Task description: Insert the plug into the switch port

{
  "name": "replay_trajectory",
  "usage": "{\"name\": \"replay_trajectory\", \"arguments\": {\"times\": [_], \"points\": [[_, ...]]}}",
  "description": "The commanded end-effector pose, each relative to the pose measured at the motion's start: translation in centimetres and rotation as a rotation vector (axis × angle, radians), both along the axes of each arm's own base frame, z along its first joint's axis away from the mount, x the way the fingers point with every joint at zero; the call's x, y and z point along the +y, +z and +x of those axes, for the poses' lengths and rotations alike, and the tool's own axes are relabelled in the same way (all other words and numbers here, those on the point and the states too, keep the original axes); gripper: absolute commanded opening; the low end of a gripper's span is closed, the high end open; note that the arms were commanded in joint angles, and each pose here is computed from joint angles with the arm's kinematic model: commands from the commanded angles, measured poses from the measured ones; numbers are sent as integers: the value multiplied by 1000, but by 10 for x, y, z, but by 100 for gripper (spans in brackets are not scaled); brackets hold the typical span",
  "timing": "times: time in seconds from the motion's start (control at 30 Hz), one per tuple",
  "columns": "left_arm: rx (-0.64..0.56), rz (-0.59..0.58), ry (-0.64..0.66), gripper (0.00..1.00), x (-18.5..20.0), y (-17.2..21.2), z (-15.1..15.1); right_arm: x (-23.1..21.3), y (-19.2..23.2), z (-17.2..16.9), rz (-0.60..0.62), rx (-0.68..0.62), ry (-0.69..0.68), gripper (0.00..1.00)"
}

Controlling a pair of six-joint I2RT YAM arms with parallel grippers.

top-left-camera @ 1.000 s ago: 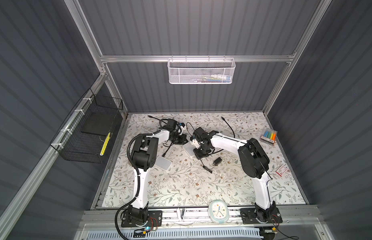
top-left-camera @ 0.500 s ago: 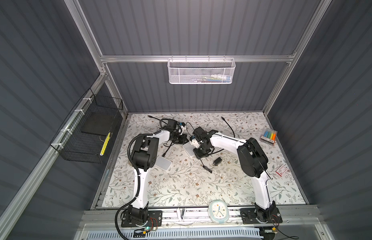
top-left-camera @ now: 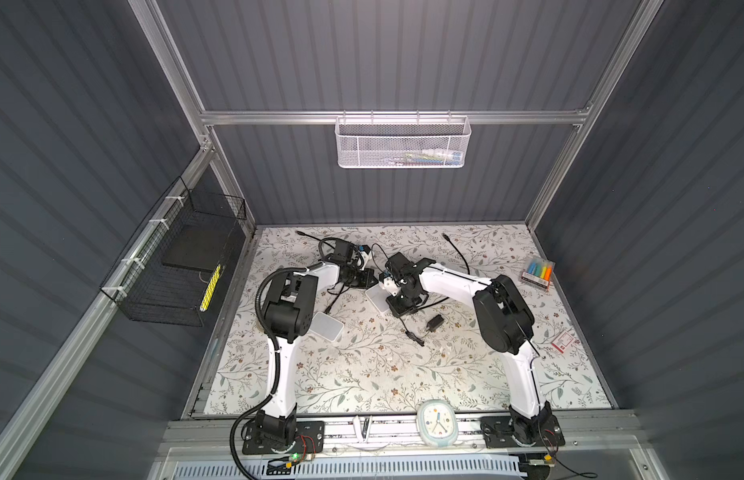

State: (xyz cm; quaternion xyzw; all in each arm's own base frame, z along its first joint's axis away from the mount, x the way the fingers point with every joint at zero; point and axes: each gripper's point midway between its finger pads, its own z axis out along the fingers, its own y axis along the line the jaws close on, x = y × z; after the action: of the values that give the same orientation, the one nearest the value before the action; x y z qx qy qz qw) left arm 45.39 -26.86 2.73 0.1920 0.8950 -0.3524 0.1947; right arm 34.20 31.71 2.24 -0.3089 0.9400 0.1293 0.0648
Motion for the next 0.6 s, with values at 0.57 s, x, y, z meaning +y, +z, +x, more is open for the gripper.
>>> {"name": "replay_trajectory", "arguments": {"times": [0.57], "points": [[314, -62, -138, 0, -35, -40, -100, 49, 48, 88, 192, -300, -32, 0]]}}
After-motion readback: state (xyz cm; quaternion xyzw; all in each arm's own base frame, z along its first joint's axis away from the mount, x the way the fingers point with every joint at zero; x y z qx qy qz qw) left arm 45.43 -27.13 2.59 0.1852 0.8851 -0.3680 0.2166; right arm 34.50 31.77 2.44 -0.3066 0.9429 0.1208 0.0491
